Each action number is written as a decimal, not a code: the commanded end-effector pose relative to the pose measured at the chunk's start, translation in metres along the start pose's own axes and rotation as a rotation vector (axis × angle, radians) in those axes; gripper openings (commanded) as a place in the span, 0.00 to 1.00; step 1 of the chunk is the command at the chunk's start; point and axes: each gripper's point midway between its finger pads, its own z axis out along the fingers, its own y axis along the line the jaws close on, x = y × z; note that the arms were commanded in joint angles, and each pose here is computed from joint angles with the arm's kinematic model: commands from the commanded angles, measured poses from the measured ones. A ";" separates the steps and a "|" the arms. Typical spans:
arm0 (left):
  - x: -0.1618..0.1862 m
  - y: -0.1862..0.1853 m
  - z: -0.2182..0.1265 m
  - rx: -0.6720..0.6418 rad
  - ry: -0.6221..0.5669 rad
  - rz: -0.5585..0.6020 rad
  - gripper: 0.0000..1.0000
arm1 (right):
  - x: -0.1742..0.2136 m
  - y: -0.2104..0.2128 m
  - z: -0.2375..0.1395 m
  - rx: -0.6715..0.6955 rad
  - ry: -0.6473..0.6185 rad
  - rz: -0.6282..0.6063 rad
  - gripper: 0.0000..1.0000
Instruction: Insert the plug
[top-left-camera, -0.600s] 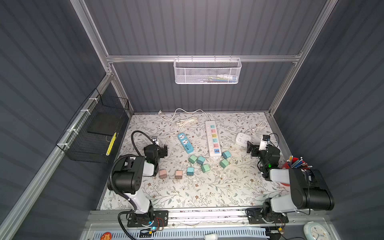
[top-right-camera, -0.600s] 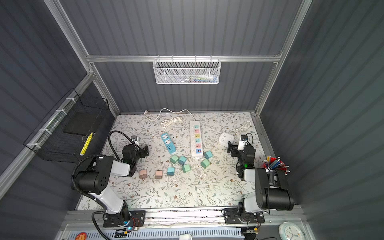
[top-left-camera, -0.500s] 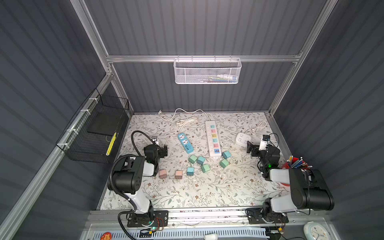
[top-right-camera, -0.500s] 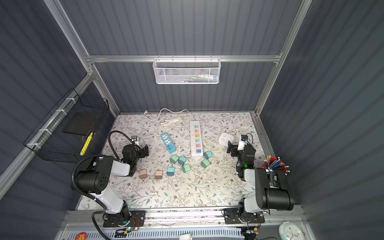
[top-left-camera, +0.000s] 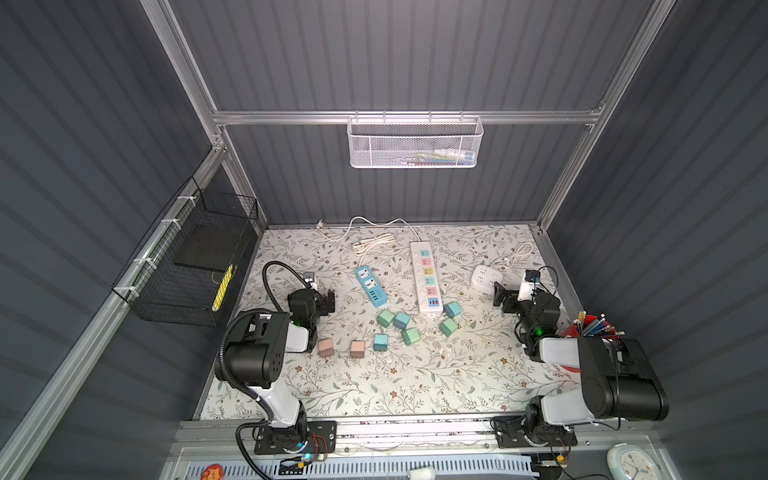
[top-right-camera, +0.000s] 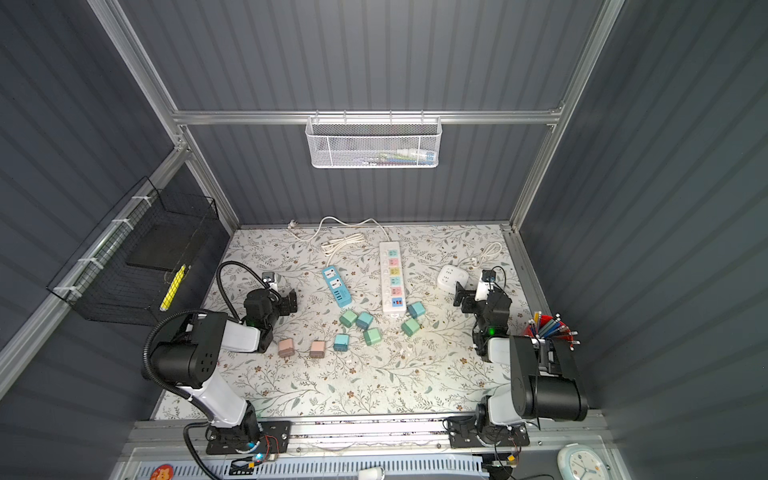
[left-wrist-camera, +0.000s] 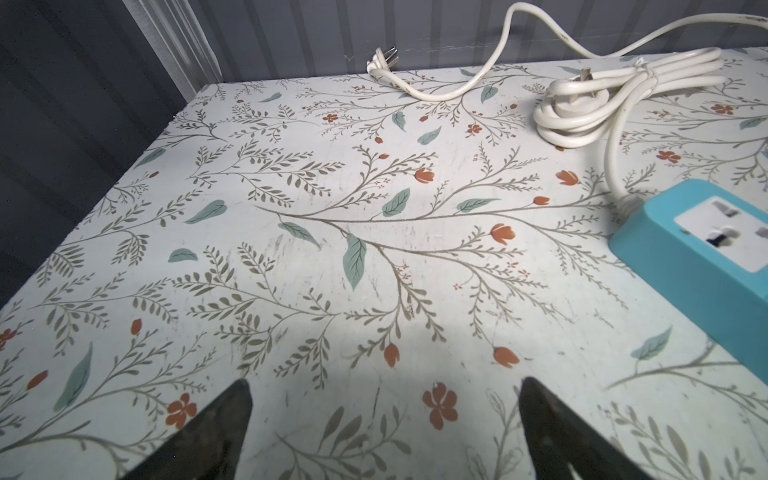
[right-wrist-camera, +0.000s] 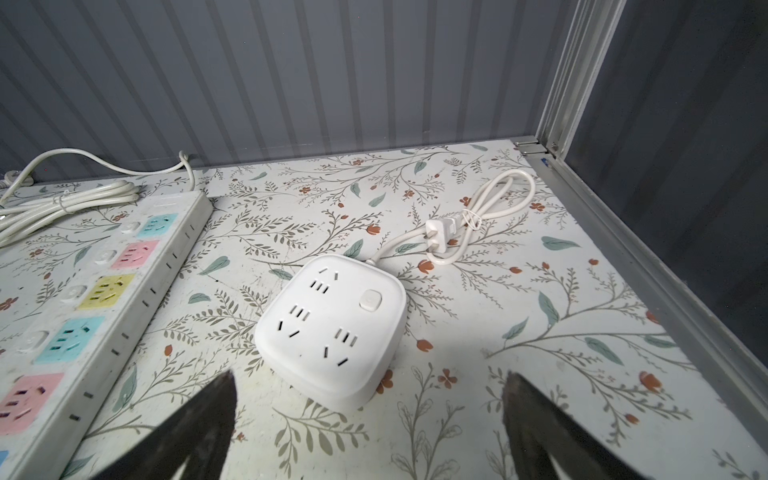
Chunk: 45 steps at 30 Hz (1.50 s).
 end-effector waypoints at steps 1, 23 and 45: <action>-0.006 0.001 0.003 0.003 -0.014 -0.018 1.00 | -0.006 -0.001 0.002 -0.002 -0.013 -0.008 0.99; -0.006 0.001 0.003 0.003 -0.015 -0.018 1.00 | -0.006 -0.001 0.002 0.000 -0.016 -0.008 0.99; -0.083 0.012 -0.024 -0.026 -0.023 -0.094 1.00 | -0.070 -0.012 0.006 0.165 0.153 0.067 0.99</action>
